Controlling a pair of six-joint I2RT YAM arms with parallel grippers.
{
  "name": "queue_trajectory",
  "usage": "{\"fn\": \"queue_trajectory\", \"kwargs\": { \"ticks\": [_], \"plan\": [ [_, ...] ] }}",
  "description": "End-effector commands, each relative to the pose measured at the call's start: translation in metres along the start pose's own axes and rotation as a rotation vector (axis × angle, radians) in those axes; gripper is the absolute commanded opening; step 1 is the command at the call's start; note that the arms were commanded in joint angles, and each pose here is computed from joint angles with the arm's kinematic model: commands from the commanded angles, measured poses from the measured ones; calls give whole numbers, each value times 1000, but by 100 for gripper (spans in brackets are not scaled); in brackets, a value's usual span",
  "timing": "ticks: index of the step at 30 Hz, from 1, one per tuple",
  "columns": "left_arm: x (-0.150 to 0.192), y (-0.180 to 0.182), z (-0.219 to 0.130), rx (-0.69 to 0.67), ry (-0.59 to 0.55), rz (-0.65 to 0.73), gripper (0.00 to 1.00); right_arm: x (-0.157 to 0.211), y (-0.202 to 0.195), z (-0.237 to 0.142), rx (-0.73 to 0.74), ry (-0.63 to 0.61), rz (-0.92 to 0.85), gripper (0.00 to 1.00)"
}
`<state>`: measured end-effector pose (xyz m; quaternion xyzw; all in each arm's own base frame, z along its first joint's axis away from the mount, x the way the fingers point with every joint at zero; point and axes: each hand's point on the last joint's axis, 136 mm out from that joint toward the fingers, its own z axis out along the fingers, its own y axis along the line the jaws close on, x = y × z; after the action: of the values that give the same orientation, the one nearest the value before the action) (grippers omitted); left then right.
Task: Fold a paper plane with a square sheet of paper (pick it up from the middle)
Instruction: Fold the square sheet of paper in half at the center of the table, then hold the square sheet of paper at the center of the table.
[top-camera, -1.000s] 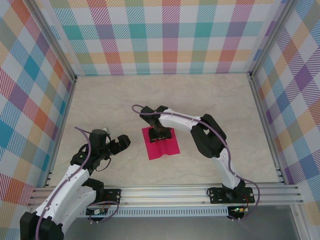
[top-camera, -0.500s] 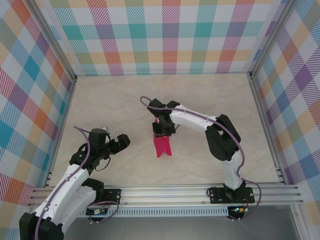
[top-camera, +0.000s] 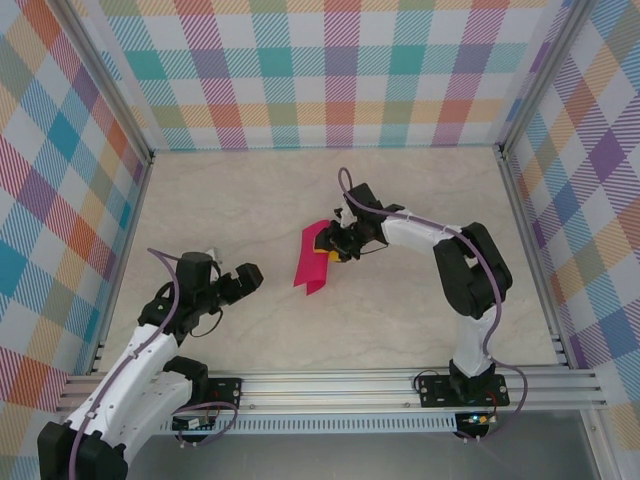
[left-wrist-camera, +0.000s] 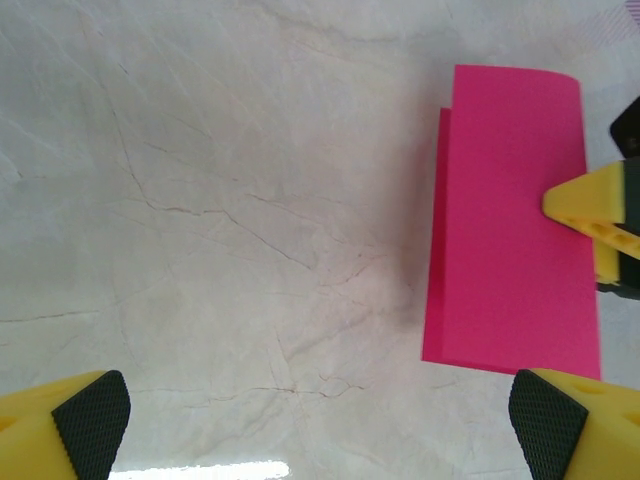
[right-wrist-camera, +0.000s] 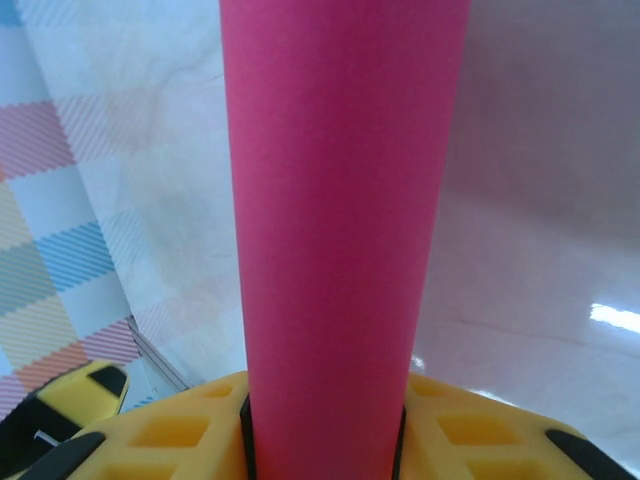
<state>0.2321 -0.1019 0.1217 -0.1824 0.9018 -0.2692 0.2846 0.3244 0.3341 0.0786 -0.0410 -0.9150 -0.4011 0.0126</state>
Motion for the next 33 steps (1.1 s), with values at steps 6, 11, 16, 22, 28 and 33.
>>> {"fn": "queue_trajectory", "kwargs": {
  "ticks": [6, 11, 16, 22, 28, 33],
  "plan": [
    [-4, -27, 4, 92, 39, 10, 100, 1, -28, 9, 16, 10, 19, 46],
    [1, -34, 9, 106, 61, 37, 100, 6, -41, -4, 51, -4, 6, 59],
    [5, -49, 16, 116, 92, 78, 100, 8, -57, -17, 169, -26, -7, 65],
    [14, -64, 27, 111, 128, 136, 92, 11, -75, -26, 275, -44, -3, 66],
    [16, -76, 44, 97, 158, 154, 75, 12, -90, -29, 369, -41, 9, 66],
    [11, -85, 58, 82, 146, 163, 73, 14, -95, -22, 416, -8, -4, 66]
  ]
}}
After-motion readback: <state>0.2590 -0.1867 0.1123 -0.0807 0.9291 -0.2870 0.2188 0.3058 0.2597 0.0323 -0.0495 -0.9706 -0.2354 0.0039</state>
